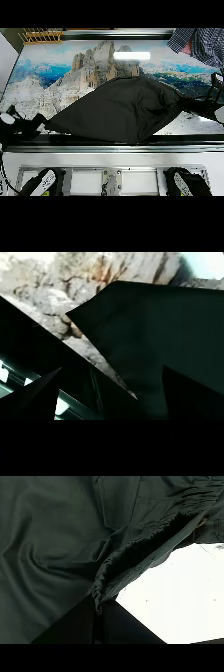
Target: Fold the clothes and pants, and hang the long-sleeved shirts on hangers.
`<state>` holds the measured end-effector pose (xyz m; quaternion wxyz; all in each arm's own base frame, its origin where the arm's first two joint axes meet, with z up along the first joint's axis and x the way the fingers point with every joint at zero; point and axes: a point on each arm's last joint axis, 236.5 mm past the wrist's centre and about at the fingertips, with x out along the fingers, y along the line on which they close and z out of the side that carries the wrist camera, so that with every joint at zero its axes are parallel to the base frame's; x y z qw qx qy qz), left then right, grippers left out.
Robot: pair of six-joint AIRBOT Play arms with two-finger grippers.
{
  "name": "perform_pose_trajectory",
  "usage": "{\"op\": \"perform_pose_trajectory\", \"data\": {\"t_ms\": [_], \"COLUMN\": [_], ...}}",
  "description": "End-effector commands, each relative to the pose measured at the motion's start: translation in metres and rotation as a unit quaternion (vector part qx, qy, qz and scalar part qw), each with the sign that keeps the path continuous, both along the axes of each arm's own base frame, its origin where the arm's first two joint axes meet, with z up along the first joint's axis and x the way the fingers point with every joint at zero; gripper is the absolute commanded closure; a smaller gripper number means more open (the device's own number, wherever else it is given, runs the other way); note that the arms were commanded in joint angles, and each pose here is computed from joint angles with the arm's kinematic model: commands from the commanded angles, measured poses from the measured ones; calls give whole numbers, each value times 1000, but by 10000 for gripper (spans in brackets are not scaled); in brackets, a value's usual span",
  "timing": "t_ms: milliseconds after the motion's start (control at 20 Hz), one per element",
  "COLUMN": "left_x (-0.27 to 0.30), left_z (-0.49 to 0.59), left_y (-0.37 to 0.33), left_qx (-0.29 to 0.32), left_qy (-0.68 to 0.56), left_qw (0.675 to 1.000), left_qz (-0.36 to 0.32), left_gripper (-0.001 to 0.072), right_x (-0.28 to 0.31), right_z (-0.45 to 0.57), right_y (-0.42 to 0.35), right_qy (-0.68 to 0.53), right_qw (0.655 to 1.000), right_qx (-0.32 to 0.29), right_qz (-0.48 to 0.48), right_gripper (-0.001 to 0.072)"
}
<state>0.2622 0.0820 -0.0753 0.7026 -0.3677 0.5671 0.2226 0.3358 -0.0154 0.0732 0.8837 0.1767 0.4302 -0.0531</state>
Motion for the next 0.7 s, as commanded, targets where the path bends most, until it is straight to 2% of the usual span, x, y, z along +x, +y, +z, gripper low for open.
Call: {"op": "perform_pose_trajectory", "data": {"t_ms": [0, 200, 600, 650], "left_x": [-10, 8, 27, 28], "left_z": [-20, -23, -44, -44], "left_y": [-5, -13, -52, -55], "left_qx": [-36, -21, -54, -54], "left_qy": [-27, -52, 8, 10], "left_qw": [997, 998, 998, 997], "left_qz": [58, 38, -41, -47], "left_gripper": [49, 48, 64, 260], "right_x": [0, 0, 1, 1], "right_z": [0, 1, 1, 1], "right_y": [3, 3, 4, 4], "right_qy": [-1, -1, -2, -2], "right_qw": [1000, 1000, 1000, 1000], "right_qx": [8, 9, 11, 11], "right_qz": [0, 0, 0, 0], "right_gripper": [690, 690, 690, 690]}}
